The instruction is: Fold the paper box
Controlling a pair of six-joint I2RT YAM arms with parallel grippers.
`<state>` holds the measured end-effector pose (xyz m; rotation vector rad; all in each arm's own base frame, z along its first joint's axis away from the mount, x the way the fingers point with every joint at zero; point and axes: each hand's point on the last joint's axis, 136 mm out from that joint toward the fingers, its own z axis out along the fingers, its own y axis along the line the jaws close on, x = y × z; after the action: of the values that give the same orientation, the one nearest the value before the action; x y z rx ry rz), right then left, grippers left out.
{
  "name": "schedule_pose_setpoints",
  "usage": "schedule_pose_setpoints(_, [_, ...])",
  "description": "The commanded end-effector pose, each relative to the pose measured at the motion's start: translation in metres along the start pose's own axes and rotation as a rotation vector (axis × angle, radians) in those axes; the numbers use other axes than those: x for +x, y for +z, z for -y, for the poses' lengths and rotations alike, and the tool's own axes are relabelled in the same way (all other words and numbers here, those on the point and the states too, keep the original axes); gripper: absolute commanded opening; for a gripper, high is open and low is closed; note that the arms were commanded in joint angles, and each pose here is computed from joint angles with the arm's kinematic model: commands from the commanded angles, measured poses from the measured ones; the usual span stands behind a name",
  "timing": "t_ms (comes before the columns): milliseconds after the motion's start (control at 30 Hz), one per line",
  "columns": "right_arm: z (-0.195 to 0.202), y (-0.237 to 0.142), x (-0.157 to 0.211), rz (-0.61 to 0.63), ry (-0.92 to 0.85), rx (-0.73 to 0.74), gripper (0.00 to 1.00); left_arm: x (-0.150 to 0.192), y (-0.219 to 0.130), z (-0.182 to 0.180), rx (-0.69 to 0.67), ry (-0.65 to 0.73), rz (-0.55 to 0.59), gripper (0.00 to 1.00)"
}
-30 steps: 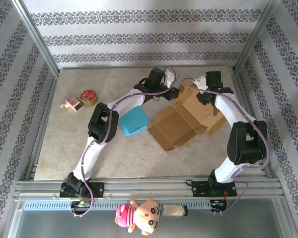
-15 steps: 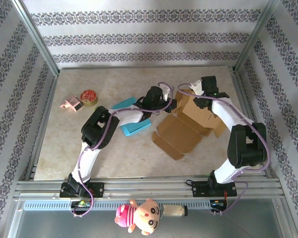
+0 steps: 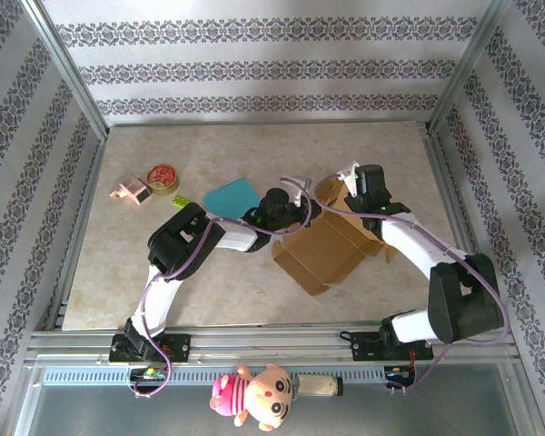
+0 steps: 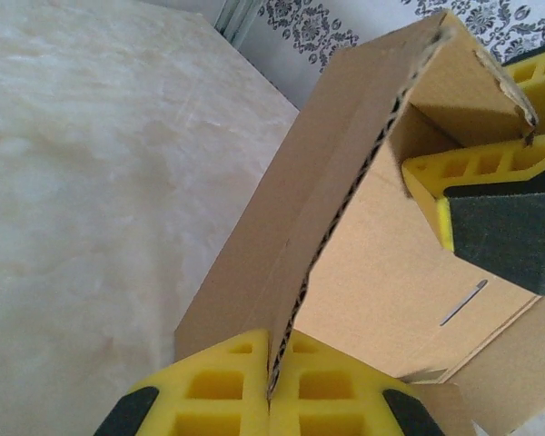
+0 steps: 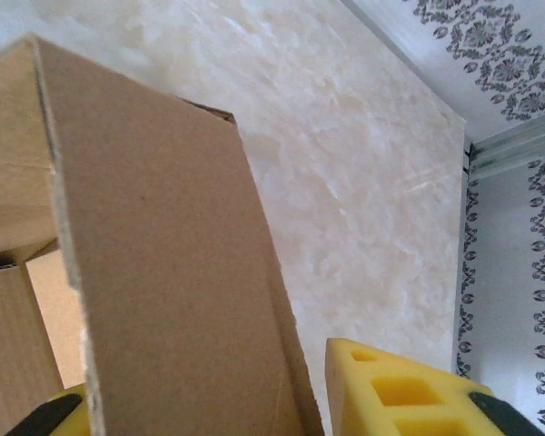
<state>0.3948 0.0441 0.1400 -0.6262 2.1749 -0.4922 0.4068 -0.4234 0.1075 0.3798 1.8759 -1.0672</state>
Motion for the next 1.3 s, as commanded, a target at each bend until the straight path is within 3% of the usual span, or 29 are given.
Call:
schedule_pose_setpoints(0, [-0.015, -0.008, -0.009, 0.076, 0.028, -0.005, 0.36, 0.053, -0.015, -0.011, -0.056, 0.041, -0.114, 0.0])
schedule_pose_setpoints(267, [-0.062, -0.032, 0.003, 0.063, -0.232, -0.203, 0.53, 0.073, -0.04, -0.025, -0.083, 0.183, -0.085, 0.0])
schedule_pose_setpoints(433, [-0.067, -0.066, -0.004, 0.053, -0.195, -0.343, 0.87, 0.083, -0.042, -0.024, -0.078, 0.215, -0.047, 0.0])
schedule_pose_setpoints(533, [-0.064, -0.087, -0.013, 0.063, -0.107, -0.411, 0.98, 0.09, -0.043, -0.021, -0.069, 0.229, -0.041, 0.0])
schedule_pose_setpoints(700, [-0.05, -0.12, -0.044, 0.122, 0.221, -0.602, 0.98, 0.094, -0.043, -0.017, -0.053, 0.25, -0.044, 0.0])
schedule_pose_setpoints(833, [-0.016, -0.114, -0.055, 0.077, 0.569, -0.768, 0.97, 0.094, -0.043, -0.015, -0.048, 0.267, -0.052, 0.0])
schedule_pose_setpoints(1000, [0.001, -0.071, -0.023, -0.118, 0.601, -0.755, 0.95, 0.089, -0.04, -0.011, -0.032, 0.267, -0.041, 0.0])
schedule_pose_setpoints(1267, [-0.012, -0.044, -0.006, -0.192, 0.767, -0.858, 0.8, 0.085, -0.033, -0.005, -0.014, 0.272, -0.055, 0.0])
